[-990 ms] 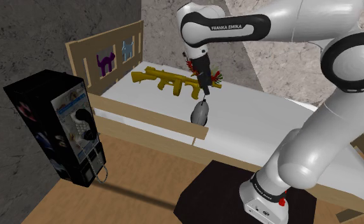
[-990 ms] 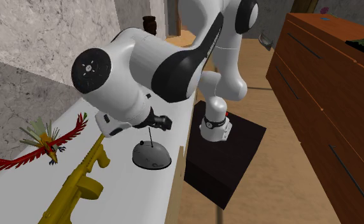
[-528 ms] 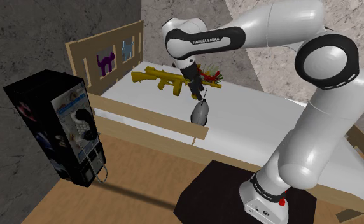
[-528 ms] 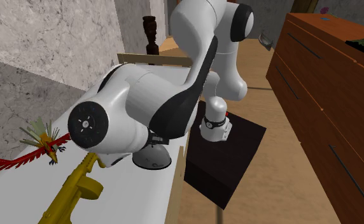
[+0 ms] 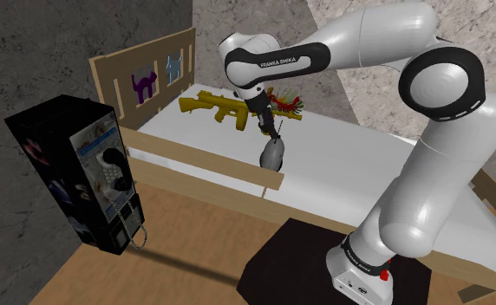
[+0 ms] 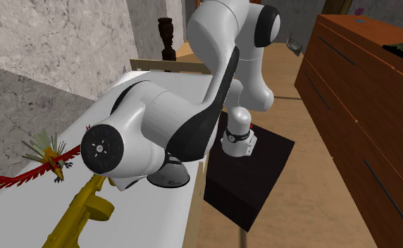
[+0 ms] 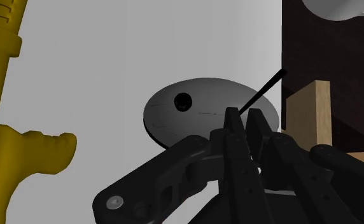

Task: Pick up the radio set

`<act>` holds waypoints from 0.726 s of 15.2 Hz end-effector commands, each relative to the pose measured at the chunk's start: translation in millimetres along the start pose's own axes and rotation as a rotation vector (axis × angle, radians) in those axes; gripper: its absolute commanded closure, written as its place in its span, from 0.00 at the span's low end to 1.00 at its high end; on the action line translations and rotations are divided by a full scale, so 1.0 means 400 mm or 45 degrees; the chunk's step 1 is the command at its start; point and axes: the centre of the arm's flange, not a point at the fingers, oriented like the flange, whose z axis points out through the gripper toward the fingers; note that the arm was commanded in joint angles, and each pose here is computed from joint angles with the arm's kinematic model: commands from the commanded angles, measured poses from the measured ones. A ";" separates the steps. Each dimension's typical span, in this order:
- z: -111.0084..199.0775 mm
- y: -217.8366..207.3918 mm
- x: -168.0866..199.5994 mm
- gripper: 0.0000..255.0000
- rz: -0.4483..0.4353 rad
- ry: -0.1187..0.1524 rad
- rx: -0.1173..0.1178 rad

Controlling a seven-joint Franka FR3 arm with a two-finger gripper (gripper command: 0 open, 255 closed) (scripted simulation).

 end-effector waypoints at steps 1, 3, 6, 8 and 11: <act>0.000 0.000 0.000 1.00 0.000 0.000 0.000; 0.000 0.000 0.000 1.00 0.000 0.000 0.000; -0.003 0.000 0.001 1.00 0.000 0.000 0.000; -0.023 0.000 -0.016 1.00 0.000 0.000 0.000; -0.055 0.000 -0.040 1.00 0.000 0.000 0.000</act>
